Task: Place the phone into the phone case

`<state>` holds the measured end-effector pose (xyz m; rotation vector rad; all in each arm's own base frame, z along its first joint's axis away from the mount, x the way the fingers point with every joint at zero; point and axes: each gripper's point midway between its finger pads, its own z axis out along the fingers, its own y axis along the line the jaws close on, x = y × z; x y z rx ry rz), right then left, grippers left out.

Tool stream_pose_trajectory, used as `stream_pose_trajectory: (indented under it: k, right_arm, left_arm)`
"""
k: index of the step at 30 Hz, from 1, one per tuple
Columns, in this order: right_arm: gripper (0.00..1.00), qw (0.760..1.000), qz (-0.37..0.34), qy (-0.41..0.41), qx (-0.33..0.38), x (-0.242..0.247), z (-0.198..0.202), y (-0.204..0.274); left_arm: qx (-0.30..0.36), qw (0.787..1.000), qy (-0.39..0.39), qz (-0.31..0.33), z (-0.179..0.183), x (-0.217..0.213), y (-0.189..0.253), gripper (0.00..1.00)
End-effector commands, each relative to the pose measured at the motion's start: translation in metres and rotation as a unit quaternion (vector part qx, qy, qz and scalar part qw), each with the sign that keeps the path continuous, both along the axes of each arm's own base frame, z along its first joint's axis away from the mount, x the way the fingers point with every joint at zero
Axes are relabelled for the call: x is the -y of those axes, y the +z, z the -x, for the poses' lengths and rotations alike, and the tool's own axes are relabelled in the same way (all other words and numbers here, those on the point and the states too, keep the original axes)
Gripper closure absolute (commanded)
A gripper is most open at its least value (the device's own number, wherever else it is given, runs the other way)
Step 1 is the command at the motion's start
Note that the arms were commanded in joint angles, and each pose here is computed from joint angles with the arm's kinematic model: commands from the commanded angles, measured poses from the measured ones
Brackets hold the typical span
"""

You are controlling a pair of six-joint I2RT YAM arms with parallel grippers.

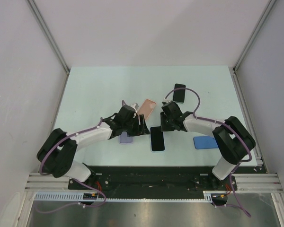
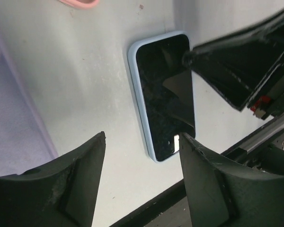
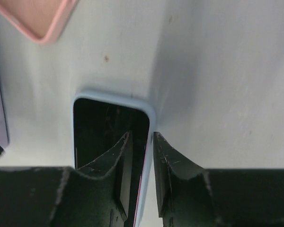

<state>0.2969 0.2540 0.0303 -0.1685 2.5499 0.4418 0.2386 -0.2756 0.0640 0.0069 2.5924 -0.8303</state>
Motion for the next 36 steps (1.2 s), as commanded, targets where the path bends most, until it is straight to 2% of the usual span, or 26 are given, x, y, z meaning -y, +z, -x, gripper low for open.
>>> stream_pose_trajectory:
  k: [1,4,5,9,10,11,12,16,18,23,28,36]
  right_arm:
    - [0.69,0.999,-0.028,-0.034,-0.028,0.012,0.013,0.034]
    - [0.61,0.996,-0.035,-0.082,-0.004,0.033,0.0,0.057]
    - [0.58,0.995,-0.034,-0.093,0.003,0.039,-0.003,0.061]
    - [0.39,0.99,-0.02,-0.12,0.076,0.067,-0.037,0.085]
    - [0.18,0.987,0.006,-0.125,0.105,0.079,-0.048,0.088]
    - [0.04,0.983,0.017,-0.138,0.123,0.088,-0.063,0.089]
    - [0.0,0.98,0.028,-0.149,0.131,0.095,-0.073,0.09]
    - [0.0,0.967,0.086,-0.187,0.149,0.119,-0.115,0.083]
    - [0.0,0.965,0.104,-0.184,0.156,0.115,-0.141,0.077]
    - [0.0,0.955,0.164,-0.204,0.138,0.124,-0.179,0.058]
    - [0.0,0.962,0.126,-0.208,0.126,0.117,-0.213,0.044]
    - [0.0,0.965,0.145,-0.205,0.08,0.111,-0.241,0.016]
  left_arm:
    - [0.072,0.997,0.033,-0.021,-0.018,-0.015,0.04,0.31]
    - [0.088,0.992,0.064,-0.07,-0.018,-0.042,0.046,0.23]
    - [0.103,0.988,0.078,-0.081,-0.02,-0.051,0.052,0.02]
    - [0.117,0.982,0.089,-0.118,-0.015,-0.075,0.061,0.0]
    - [0.116,0.982,0.087,-0.123,-0.011,-0.08,0.062,0.01]
    - [0.118,0.982,0.083,-0.124,-0.008,-0.082,0.063,0.0]
    - [0.129,0.982,0.073,-0.116,-0.005,-0.082,0.072,0.0]
    - [0.125,0.981,0.065,-0.135,0.007,-0.096,0.072,0.0]
    - [0.116,0.98,0.073,-0.141,0.01,-0.103,0.063,0.0]
    - [0.09,0.987,0.073,-0.113,0.018,-0.105,0.047,0.0]
    - [0.103,0.986,0.082,-0.106,0.021,-0.112,0.047,0.0]
    - [0.094,0.988,0.083,-0.094,0.026,-0.113,0.041,0.0]
